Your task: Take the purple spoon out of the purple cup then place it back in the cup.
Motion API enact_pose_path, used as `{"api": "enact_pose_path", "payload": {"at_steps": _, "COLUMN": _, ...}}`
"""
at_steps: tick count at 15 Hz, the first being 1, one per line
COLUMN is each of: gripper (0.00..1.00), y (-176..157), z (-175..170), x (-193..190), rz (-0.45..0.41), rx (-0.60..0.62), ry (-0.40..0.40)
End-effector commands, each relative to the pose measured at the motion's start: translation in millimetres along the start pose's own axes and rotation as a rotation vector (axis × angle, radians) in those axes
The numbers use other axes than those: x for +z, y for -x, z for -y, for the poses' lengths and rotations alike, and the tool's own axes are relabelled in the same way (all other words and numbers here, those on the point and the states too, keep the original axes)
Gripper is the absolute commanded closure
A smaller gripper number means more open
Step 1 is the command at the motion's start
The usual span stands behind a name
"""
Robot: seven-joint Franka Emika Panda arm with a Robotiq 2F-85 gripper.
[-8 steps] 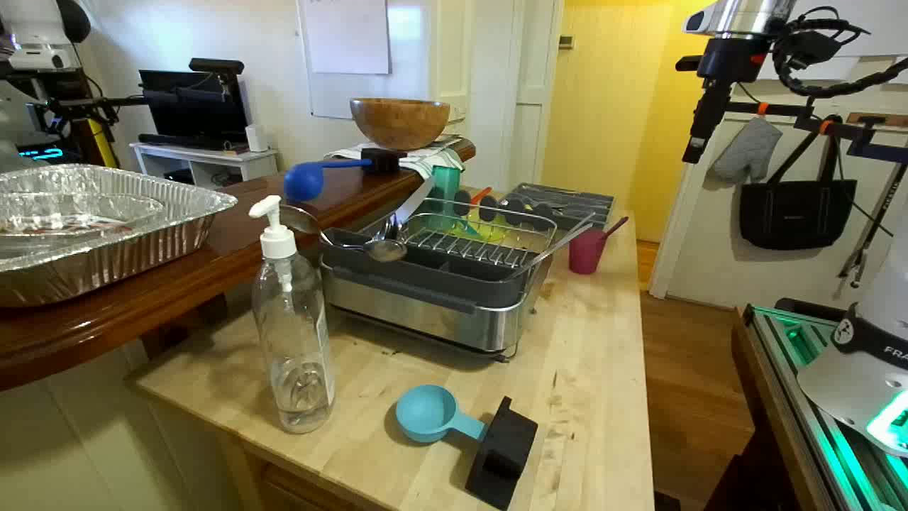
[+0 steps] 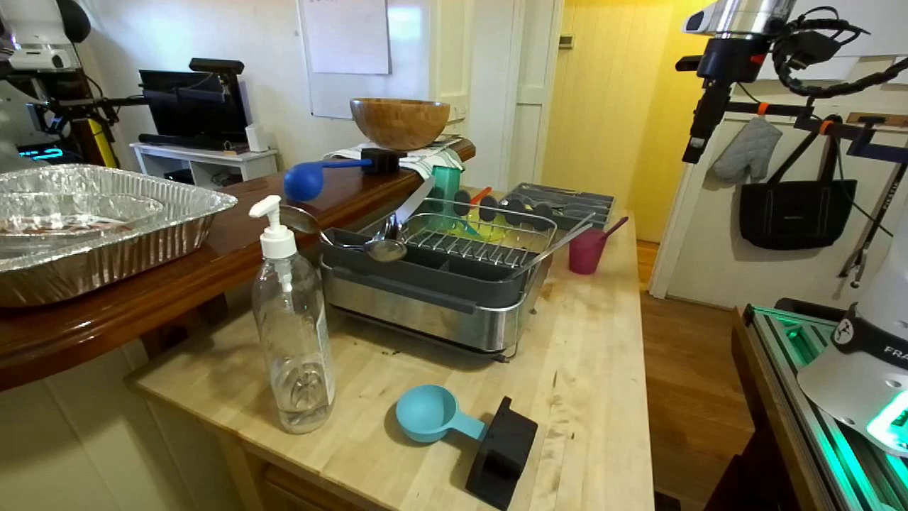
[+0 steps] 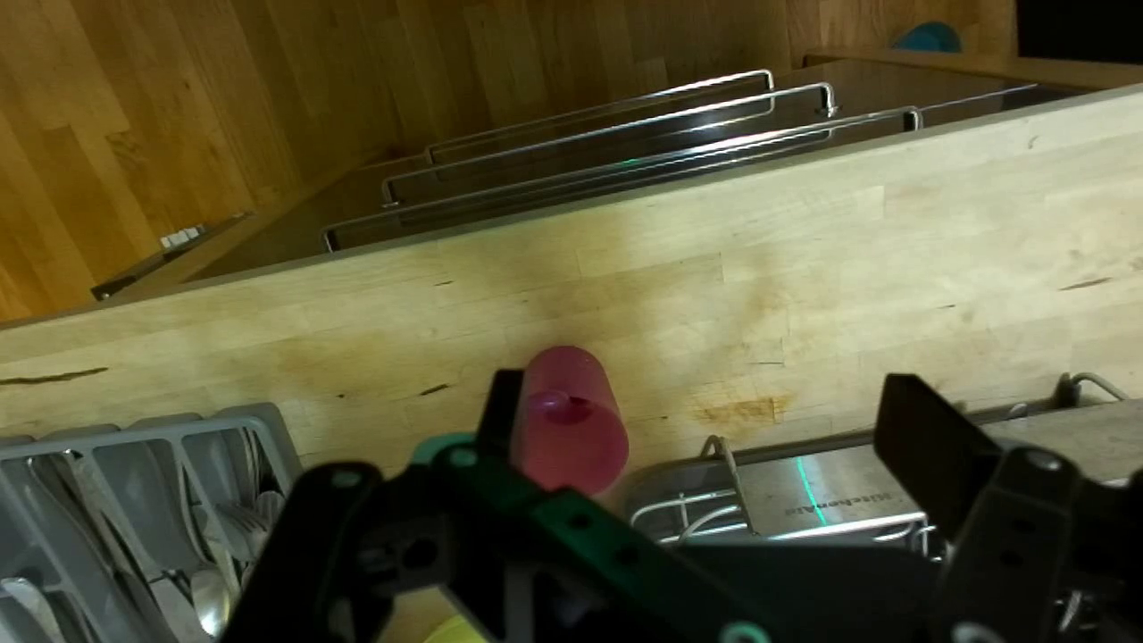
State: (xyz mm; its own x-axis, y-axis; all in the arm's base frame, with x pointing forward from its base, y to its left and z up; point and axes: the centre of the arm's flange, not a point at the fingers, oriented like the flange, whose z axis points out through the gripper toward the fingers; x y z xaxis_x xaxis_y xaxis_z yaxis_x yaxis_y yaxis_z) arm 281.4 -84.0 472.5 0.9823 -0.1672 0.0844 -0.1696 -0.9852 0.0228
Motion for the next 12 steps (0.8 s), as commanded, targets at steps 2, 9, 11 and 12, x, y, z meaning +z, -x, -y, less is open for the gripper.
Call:
{"api": "enact_pose_path", "payload": {"at_steps": 2, "gripper": 0.0, "y": 0.0, "z": 0.0, "x": 0.0, "rz": 0.0, "rx": 0.0, "ry": 0.0}}
{"api": "enact_pose_path", "payload": {"at_steps": 9, "gripper": 0.0, "y": 0.0, "z": 0.0, "x": 0.0, "rz": 0.0, "rx": 0.0, "ry": 0.0}}
{"api": "enact_pose_path", "payload": {"at_steps": 11, "gripper": 0.0, "y": 0.0, "z": 0.0, "x": 0.0, "rz": 0.0, "rx": 0.0, "ry": 0.0}}
{"api": "enact_pose_path", "payload": {"at_steps": 12, "gripper": 0.0, "y": -2.5, "z": 3.5, "x": 0.9, "rz": 0.0, "rx": -0.013, "ry": -0.003}}
